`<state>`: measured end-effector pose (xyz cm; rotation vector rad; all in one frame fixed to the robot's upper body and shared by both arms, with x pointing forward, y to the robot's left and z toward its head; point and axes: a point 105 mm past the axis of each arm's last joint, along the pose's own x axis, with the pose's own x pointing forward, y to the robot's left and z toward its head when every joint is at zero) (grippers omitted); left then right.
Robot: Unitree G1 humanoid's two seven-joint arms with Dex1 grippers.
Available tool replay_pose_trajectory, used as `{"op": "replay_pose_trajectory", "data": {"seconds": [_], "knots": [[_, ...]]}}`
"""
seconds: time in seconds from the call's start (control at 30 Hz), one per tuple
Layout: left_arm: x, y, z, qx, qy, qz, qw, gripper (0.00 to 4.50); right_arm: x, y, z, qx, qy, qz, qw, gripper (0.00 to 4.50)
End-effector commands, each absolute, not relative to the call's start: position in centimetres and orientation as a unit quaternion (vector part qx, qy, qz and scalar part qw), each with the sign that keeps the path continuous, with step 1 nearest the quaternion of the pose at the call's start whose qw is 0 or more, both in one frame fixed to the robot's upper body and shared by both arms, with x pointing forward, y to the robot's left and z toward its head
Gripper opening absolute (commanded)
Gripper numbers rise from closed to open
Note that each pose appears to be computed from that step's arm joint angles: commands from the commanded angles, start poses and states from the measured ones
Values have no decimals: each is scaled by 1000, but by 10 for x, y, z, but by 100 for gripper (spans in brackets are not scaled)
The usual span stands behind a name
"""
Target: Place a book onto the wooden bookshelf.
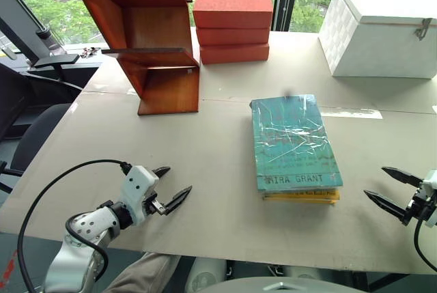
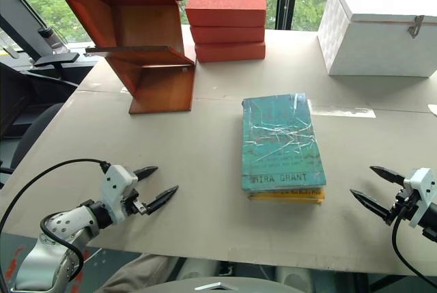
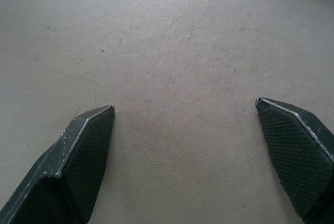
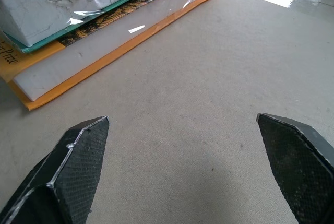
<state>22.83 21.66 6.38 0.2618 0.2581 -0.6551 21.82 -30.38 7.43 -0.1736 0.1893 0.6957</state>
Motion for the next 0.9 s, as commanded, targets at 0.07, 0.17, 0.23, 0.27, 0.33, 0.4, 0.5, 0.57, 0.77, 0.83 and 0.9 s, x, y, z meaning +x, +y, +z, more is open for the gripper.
{"op": "replay_pose_trajectory", "data": {"seconds": [0.07, 0.17, 0.23, 0.27, 0.33, 0.4, 0.5, 0.57, 0.77, 0.83, 0.9], "knots": [[233, 219, 71, 130, 112, -321, 931, 444, 217, -310, 83, -97, 79, 331, 935, 450], [235, 219, 72, 130, 107, -321, 932, 444, 216, -310, 83, -96, 80, 331, 935, 450], [235, 218, 71, 130, 106, -322, 932, 444, 217, -309, 84, -96, 79, 332, 935, 450], [235, 218, 71, 130, 106, -322, 932, 444, 218, -309, 85, -96, 78, 331, 935, 450], [235, 217, 71, 131, 106, -323, 931, 444, 219, -309, 85, -96, 78, 330, 936, 450], [236, 215, 71, 131, 104, -324, 931, 444, 222, -312, 83, -92, 86, 314, 941, 450], [237, 215, 71, 131, 103, -323, 932, 444, 226, -314, 82, -96, 93, 305, 943, 450], [236, 216, 72, 130, 102, -319, 933, 444, 226, -315, 81, -90, 95, 301, 944, 450], [236, 214, 73, 128, 102, -318, 934, 444, 224, -314, 78, -79, 112, 312, 940, 450], [237, 213, 75, 126, 103, -321, 933, 444, 223, -317, 78, -89, 117, 313, 938, 450], [238, 211, 80, 118, 96, -327, 933, 444, 226, -319, 84, -81, 104, 310, 942, 450]]}}
